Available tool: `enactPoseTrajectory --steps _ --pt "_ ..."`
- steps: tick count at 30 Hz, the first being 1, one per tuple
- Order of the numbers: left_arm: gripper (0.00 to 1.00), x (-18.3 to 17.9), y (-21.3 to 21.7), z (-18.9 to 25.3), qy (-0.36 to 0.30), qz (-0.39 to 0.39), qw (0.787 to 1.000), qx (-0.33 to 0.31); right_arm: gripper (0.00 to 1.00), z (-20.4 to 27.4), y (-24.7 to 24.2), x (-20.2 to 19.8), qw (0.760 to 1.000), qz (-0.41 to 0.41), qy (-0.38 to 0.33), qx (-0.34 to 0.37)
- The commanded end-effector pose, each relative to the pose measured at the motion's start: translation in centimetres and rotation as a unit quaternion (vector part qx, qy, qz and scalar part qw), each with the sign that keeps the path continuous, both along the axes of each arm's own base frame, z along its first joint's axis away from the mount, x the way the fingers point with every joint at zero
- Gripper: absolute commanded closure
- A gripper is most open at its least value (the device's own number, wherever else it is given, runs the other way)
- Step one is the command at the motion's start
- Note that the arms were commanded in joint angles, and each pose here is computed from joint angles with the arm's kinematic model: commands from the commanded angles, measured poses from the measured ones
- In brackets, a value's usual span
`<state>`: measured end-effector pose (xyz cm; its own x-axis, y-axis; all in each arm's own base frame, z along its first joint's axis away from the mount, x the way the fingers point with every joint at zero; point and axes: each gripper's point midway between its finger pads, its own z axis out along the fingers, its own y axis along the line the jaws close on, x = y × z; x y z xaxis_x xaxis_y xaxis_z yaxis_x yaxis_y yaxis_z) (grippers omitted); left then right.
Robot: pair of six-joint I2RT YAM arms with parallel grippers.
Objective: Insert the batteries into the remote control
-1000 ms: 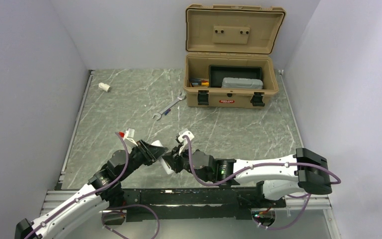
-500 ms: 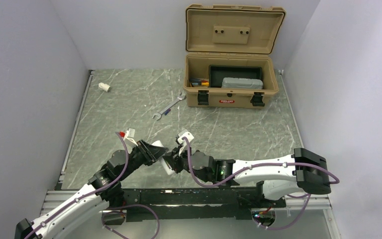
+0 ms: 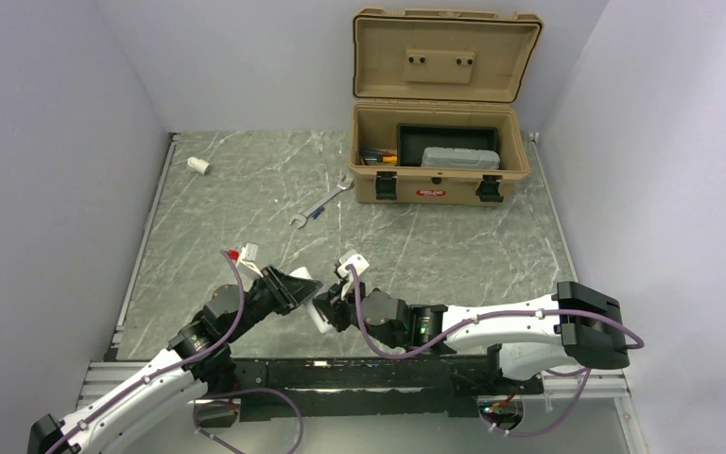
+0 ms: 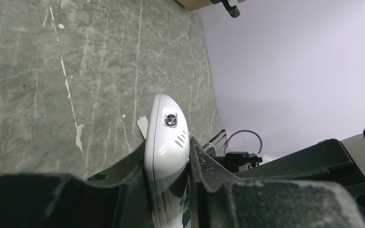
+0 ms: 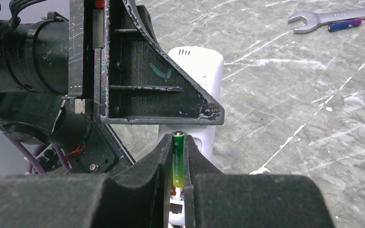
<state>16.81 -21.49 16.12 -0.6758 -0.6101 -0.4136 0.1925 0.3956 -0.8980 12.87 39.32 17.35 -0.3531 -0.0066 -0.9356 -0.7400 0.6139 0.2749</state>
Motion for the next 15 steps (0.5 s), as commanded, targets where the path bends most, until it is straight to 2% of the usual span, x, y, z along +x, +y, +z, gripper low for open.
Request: enactPoseTrajectory --steps 1,15 --pt "1.0 -0.2 -0.6 3.7 -0.036 -0.014 0.998 -0.045 1.0 1.0 -0.2 0.5 1.0 -0.012 -0.012 0.017" --pt "1.0 -0.2 -0.4 3.7 -0.036 -0.011 0.998 -0.043 1.0 -0.2 -1.1 0.0 1.0 -0.006 0.002 0.007"
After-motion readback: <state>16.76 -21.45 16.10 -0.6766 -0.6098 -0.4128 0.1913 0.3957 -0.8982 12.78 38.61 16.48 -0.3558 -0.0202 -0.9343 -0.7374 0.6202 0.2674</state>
